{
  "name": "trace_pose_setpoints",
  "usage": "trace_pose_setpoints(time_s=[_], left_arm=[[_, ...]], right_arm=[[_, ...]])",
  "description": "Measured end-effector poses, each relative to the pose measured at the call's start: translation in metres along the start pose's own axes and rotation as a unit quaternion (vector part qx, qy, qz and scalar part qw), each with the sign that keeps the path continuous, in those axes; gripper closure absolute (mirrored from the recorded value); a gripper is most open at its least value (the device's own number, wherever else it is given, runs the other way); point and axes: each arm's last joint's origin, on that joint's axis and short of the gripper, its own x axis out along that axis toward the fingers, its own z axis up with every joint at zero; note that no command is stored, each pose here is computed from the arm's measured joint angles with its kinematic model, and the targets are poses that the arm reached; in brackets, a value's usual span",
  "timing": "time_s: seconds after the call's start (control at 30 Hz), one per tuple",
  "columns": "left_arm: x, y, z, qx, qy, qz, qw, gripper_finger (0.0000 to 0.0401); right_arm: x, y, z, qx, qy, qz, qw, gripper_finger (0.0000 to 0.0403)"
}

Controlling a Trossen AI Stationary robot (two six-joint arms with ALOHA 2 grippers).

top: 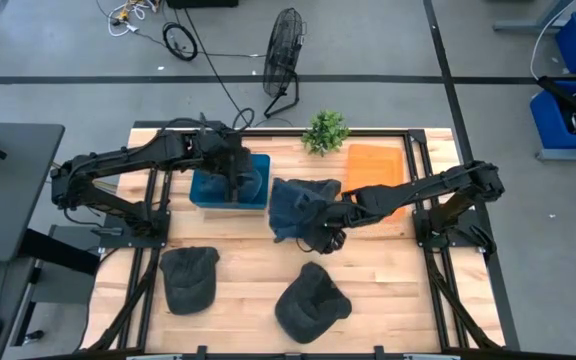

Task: Pick & Place hat
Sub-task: Put the blue cap into the blue bin

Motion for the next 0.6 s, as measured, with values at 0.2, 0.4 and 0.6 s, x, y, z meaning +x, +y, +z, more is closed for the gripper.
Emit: trace_pose_setpoints(time_s=[0.2,0.4,0.6], left_arm=[[0.014,-0.002,0.007,0.046,-0.082,0.032,0.995,0.0257],[0.026,-0.004,0.019,0.010,-0.166,0.055,0.985,0.0263],[0.062,-0.007,0.017,0.009,-0.125,0.037,0.991,0.0264]], right_arm=[[0.008,-0.009,-0.023,0.009,-0.001,0.010,1.000,0.0399],[0.010,-0.015,-0.034,-0.028,-0.004,0.010,1.000,0.0398],[0.011,-0.021,-0.039,-0.049,-0.005,-0.002,0.999,0.0398]])
